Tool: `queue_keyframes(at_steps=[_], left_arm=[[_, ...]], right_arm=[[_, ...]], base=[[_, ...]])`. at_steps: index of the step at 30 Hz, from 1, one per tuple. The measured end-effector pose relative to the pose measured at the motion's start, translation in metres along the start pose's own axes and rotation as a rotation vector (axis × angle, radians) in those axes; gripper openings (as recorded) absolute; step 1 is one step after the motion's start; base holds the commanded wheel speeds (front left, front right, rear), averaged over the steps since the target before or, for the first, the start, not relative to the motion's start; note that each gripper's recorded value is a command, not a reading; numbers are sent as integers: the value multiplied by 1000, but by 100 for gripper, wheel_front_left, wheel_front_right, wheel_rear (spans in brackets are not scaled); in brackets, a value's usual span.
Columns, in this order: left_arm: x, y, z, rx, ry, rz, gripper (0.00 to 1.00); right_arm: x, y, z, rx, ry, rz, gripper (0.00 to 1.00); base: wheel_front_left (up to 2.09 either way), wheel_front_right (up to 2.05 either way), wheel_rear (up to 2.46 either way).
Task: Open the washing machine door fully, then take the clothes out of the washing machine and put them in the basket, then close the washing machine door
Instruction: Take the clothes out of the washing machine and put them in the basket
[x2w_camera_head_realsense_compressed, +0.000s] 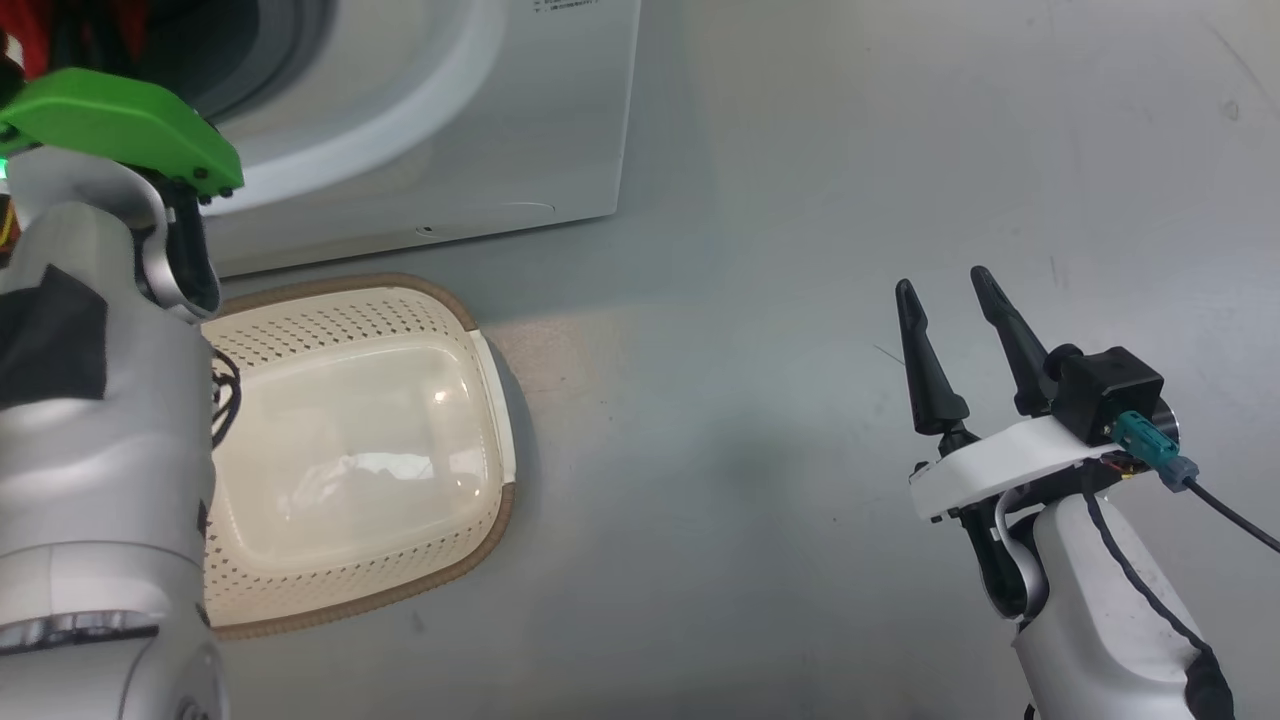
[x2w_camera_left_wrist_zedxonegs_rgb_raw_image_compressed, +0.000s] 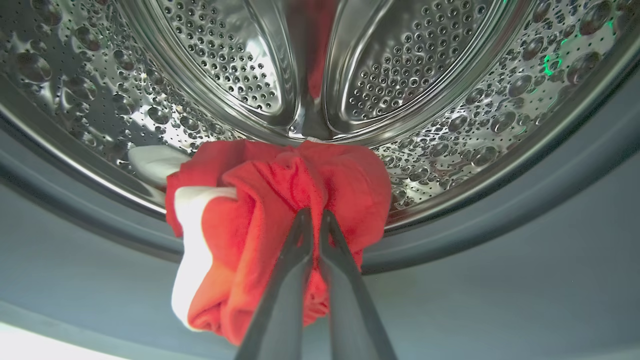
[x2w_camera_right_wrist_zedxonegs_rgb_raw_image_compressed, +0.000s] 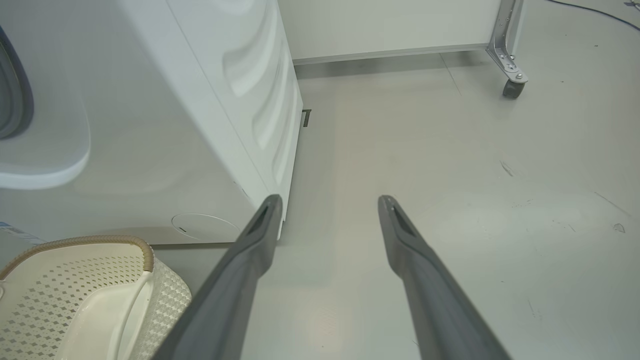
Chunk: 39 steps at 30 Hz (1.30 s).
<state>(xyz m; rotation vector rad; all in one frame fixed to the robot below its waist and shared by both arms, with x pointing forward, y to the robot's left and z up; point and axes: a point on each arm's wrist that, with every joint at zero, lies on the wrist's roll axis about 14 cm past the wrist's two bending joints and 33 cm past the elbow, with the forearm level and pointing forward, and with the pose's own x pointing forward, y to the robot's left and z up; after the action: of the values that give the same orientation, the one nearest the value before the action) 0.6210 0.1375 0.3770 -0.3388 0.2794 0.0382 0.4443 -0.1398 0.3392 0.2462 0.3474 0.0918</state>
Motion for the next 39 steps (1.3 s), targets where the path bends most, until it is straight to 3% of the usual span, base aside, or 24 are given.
queue_keyframes(at_steps=[26,39], left_arm=[[-123,40,-15,-50,37,38,0],[-177,53,-75,-41,185,46,0]], right_arm=[[-33,43,28,-8,-61,103,100],[-40,54,32,-12,-70,137,100]], base=[[0,0,0],[0,0,0]])
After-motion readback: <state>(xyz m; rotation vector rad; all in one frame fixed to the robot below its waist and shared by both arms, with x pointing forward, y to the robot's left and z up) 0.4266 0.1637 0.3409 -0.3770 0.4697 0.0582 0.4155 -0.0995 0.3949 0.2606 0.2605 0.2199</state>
